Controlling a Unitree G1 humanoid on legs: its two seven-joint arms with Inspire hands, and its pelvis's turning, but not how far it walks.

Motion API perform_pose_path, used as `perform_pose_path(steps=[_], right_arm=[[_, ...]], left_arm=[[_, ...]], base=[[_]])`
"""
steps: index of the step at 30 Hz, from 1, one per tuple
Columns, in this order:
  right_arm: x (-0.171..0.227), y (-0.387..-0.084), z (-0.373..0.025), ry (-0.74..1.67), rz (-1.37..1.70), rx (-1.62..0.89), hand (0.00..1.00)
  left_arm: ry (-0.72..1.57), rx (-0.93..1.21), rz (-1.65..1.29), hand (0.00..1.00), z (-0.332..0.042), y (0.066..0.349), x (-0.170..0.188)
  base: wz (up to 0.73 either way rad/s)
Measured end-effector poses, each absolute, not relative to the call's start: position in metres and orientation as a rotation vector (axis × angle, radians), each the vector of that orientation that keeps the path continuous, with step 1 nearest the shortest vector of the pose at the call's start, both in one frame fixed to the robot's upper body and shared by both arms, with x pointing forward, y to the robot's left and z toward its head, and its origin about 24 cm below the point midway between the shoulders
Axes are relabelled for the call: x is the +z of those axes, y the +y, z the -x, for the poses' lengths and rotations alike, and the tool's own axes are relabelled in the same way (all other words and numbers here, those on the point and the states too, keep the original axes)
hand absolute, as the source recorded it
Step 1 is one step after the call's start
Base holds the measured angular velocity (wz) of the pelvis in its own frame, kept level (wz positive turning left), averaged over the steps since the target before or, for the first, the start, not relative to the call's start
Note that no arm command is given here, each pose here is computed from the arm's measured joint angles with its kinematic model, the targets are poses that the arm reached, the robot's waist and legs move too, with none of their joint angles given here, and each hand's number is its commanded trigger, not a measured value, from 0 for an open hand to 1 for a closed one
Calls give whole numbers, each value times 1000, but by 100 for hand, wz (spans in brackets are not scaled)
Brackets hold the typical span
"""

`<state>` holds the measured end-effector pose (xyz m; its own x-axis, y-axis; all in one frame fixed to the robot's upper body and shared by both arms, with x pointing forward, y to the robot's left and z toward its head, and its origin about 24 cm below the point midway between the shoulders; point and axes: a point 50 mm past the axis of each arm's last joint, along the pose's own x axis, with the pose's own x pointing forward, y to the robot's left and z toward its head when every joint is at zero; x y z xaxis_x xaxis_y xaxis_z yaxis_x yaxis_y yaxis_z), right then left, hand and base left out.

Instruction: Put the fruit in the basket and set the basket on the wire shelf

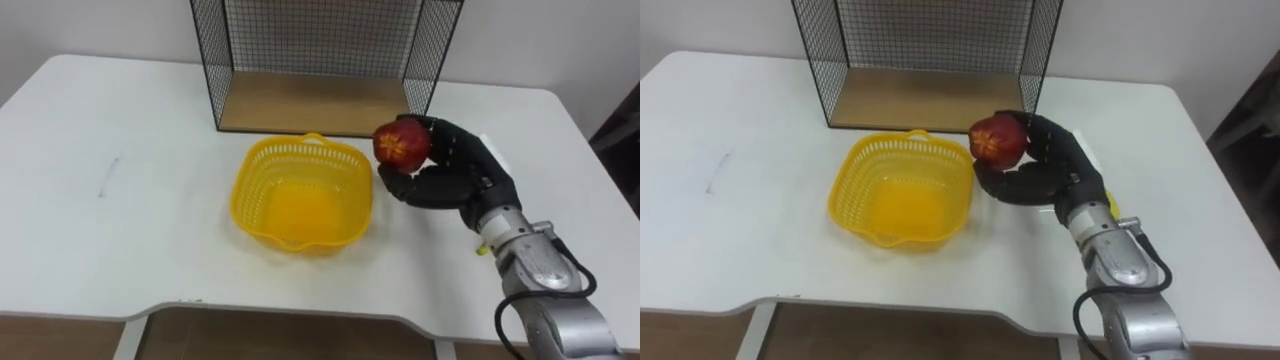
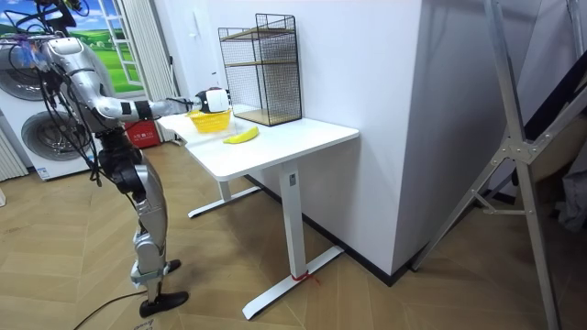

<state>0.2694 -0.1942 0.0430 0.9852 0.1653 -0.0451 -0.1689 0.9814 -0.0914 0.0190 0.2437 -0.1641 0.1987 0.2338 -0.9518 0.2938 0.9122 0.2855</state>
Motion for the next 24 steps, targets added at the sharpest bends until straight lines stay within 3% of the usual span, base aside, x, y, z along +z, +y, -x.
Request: perform_pose_path(steps=[10,24], right_arm=[[69,-172,-277,-76,250,281,100],[72,-156,-277,-87,409,360,100]], left_arm=[[1377,-57,-466,0,-23,244,-164],[1360,-74,-482,0,-33,243,-164]], base=[[1],[1]])
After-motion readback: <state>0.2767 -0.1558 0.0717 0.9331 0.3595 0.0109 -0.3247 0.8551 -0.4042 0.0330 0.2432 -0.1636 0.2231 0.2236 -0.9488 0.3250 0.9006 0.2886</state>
